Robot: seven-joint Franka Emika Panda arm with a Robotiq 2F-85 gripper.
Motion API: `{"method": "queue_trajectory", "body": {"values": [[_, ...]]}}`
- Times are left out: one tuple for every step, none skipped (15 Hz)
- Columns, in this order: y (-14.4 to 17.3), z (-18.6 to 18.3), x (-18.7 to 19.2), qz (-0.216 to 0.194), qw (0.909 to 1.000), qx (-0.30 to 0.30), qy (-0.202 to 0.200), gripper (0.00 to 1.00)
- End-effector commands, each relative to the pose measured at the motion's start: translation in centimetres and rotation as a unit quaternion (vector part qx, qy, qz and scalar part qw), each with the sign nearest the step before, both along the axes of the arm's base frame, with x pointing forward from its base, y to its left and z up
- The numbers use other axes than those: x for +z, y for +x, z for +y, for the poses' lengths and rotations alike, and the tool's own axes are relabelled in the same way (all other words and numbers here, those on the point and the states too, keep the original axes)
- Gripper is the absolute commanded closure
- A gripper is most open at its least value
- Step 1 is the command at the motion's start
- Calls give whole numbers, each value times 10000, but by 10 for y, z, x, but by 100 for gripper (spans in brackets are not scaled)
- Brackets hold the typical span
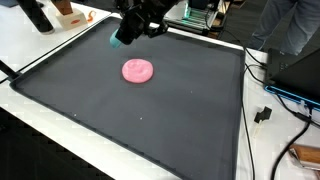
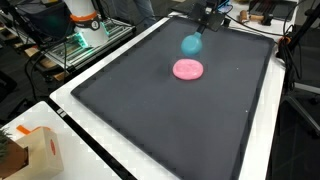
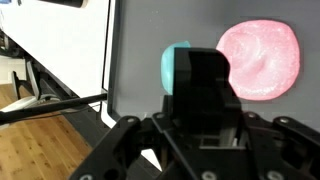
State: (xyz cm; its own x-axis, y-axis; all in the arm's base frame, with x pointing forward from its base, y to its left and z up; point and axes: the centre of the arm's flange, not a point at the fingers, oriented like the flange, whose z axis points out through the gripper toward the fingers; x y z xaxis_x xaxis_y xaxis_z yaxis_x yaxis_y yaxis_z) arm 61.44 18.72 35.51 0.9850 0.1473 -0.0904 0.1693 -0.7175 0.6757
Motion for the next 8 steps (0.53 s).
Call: {"method": "queue_trajectory", "body": {"values": [[8, 9, -20, -94, 9986, -346, -376, 75], [10, 9, -26, -144, 9980, -427, -434, 75], [10, 10, -31, -180, 9976, -472, -483, 75], [12, 10, -37, -253, 9967, -559, -524, 75], [13, 10, -42, -293, 9961, -596, -573, 75], [15, 10, -47, -310, 9954, -650, -625, 75], [16, 9, -52, -350, 9946, -693, -691, 75], [17, 9, -56, -368, 9940, -730, -732, 75]]}}
